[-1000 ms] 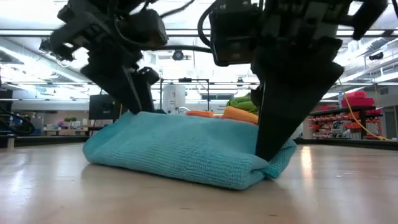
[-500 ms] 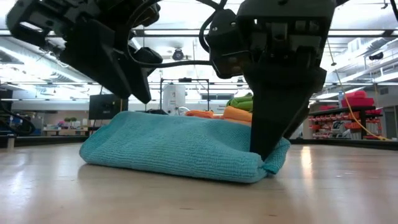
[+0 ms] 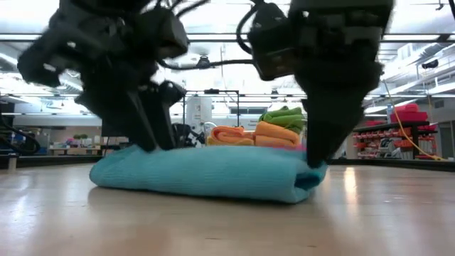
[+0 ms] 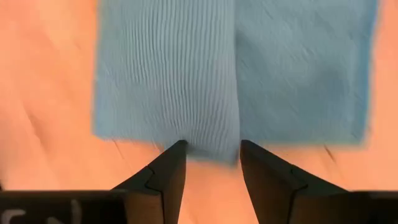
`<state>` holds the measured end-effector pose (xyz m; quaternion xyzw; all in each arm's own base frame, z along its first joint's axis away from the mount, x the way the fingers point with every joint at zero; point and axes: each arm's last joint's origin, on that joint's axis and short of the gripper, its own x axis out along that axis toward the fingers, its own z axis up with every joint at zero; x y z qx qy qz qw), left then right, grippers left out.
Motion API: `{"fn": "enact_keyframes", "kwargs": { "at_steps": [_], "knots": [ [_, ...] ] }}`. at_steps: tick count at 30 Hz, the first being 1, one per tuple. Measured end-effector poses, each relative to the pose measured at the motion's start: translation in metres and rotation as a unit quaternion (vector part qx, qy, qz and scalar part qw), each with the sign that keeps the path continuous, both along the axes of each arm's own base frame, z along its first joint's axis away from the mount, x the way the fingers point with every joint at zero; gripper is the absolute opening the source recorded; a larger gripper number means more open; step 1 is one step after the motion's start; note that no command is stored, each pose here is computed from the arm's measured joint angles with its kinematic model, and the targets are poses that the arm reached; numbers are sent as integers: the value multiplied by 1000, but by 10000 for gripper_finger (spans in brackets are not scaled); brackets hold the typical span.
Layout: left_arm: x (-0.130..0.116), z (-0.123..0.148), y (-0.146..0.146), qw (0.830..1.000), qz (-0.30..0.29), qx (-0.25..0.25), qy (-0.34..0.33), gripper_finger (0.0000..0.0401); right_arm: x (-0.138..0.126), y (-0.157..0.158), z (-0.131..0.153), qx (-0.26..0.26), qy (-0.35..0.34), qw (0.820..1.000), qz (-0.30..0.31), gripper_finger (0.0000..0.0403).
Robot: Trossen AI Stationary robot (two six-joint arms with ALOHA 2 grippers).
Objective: Fold microfiber towels
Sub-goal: Fold the blue microfiber cloth
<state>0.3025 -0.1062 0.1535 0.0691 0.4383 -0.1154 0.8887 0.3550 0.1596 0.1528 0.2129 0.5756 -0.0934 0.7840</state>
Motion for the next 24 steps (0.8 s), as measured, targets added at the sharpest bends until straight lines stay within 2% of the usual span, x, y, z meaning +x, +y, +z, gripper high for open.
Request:
{"fn": "enact_keyframes", "kwargs": {
  "at_steps": [3, 7, 10, 13, 19, 24],
  "knots": [
    [2, -9, 3, 1000, 11, 7, 15, 165, -6, -3, 6, -7, 21, 1000, 0, 161],
    [4, -11, 7, 999, 23, 6, 20, 158, -15, -8, 27, -12, 17, 1000, 3, 161],
    [4, -11, 7, 1000, 23, 6, 20, 153, -16, -4, 45, -50, -50, 997, 32, 161],
    [4, -9, 6, 1000, 23, 4, 13, 148, -11, 7, 55, -103, -135, 983, 72, 161],
    [4, -9, 6, 1000, 20, 7, 14, 138, 11, 26, 30, -124, -203, 961, 144, 161],
    [4, -9, 6, 1000, 19, 7, 15, 135, 28, 35, 0, -133, -237, 948, 166, 161]
  ]
}}
